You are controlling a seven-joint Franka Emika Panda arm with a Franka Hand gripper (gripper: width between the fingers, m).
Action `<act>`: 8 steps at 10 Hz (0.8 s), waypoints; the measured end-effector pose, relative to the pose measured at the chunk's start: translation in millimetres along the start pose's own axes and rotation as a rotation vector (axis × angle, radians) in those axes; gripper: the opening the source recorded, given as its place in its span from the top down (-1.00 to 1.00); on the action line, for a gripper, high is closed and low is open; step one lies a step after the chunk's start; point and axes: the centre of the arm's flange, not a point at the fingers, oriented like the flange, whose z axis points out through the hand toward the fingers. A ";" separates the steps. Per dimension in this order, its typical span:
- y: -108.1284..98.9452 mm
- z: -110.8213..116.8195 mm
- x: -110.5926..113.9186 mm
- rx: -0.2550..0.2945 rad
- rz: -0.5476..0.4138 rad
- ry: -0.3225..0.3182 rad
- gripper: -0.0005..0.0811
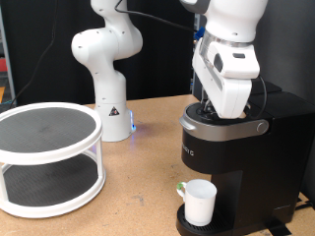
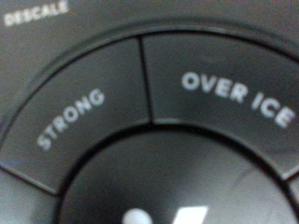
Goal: Make a cup of coffee with the keurig machine
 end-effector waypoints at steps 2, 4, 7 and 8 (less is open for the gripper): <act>1.6 -1.0 2.4 -0.009 0.002 0.029 0.97; 4.2 -1.7 7.5 -0.028 -0.020 0.128 0.97; -2.9 -1.8 -5.8 0.021 -0.108 0.219 0.97; -5.8 -4.4 -11.0 0.039 -0.123 0.237 0.97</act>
